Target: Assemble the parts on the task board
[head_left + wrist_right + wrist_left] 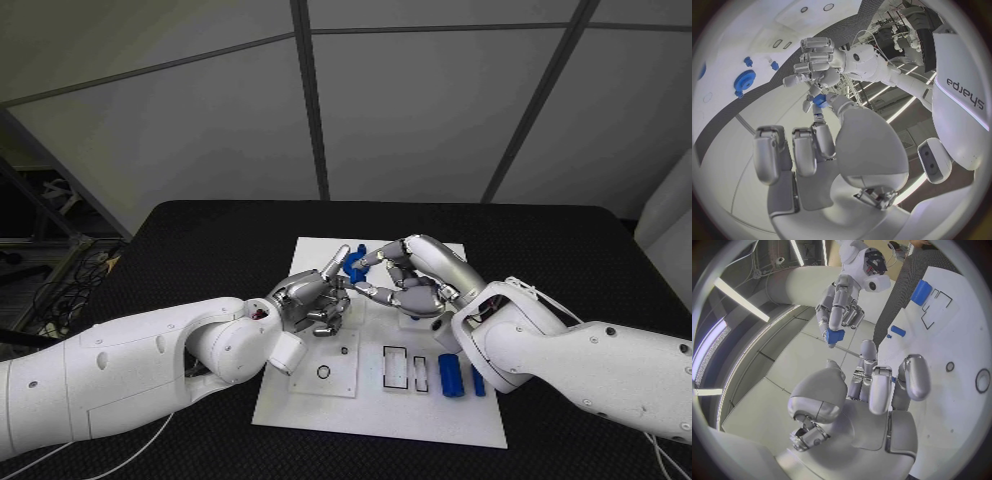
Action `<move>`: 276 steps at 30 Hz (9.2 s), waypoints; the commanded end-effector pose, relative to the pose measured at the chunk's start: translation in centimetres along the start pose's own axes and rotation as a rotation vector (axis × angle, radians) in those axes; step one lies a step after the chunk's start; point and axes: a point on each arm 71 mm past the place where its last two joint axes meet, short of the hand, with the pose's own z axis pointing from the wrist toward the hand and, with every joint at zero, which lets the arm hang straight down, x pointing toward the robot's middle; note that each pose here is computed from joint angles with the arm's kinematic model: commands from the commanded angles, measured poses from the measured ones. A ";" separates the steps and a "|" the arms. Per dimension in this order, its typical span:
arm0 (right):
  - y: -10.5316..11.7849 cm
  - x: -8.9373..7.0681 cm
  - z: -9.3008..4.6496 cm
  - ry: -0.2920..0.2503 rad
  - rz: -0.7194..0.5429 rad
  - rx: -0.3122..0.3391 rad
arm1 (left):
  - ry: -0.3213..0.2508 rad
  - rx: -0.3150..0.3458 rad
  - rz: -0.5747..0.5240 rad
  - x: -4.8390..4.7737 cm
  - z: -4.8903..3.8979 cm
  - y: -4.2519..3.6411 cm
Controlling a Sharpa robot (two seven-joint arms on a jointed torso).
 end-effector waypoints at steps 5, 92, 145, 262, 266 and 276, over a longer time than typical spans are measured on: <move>0.2 0.2 0.0 0.009 -0.008 -0.020 | 0.068 -0.007 -0.053 0.92 0.08 -0.01; -0.9 0.0 -0.9 -0.002 -0.027 0.004 | 0.029 -0.001 -0.073 -0.12 -0.10 -0.11; -0.8 0.7 -0.2 0.007 0.006 0.010 | 0.041 -0.027 -0.057 0.30 0.15 0.12; -5.2 4.7 0.8 0.101 -0.100 0.105 | -0.347 0.123 -0.015 -7.56 -4.89 -5.30; -5.3 5.4 1.1 0.106 -0.110 0.108 | -0.346 0.134 -0.020 -7.36 -4.85 -5.39; -5.3 6.5 1.7 0.110 -0.132 0.119 | -0.340 0.143 -0.024 -7.12 -4.63 -5.46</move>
